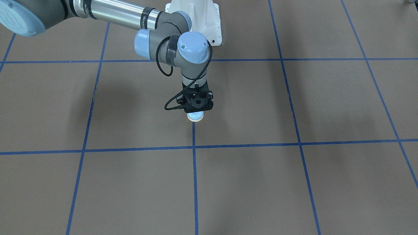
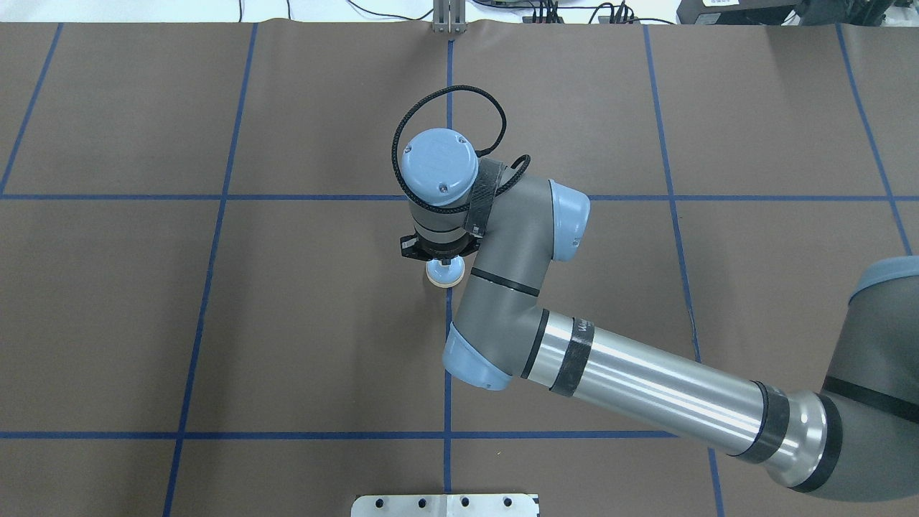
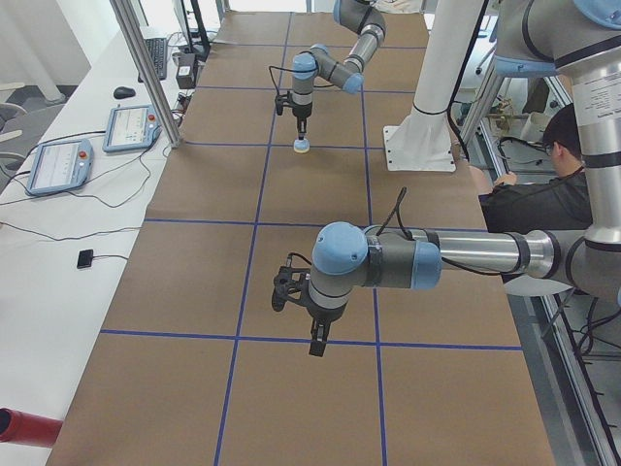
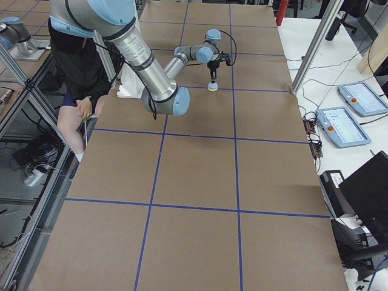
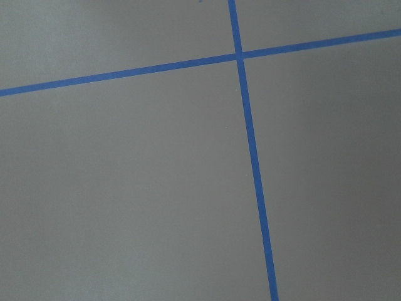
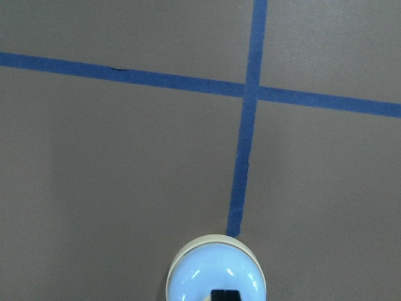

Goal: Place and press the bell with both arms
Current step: 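Lower the right gripper onto the bell's top button and press it, then lift the right gripper off the bell and retract it away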

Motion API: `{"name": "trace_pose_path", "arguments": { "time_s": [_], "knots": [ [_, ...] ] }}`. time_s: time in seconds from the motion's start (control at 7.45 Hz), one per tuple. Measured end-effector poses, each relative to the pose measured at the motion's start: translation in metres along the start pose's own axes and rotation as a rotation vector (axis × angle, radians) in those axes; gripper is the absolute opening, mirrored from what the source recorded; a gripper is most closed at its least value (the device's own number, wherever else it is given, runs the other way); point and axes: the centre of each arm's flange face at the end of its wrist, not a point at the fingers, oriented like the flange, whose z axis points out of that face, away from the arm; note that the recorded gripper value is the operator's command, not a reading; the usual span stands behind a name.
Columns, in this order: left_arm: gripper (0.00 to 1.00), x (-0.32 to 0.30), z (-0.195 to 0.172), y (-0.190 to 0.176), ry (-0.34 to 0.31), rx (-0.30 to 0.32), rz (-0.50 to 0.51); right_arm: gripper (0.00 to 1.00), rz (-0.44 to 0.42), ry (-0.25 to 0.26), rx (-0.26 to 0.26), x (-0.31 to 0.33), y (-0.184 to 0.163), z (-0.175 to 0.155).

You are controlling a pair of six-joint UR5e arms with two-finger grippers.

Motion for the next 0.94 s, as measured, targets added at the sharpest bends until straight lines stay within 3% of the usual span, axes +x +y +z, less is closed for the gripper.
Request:
{"name": "trace_pose_path", "arguments": {
  "time_s": [0.67,0.81,0.94],
  "knots": [
    [1.0,0.0,0.0,0.0,0.0,0.0,0.0,0.0,0.001,-0.009,0.002,-0.013,-0.006,-0.02],
    [1.0,0.0,0.0,0.0,0.0,0.0,0.0,0.4,0.004,-0.013,0.009,-0.014,-0.01,-0.031],
    [1.0,0.0,0.0,0.0,0.0,-0.001,-0.001,0.99,0.011,-0.019,0.018,-0.011,-0.017,-0.041]
  ]
}}
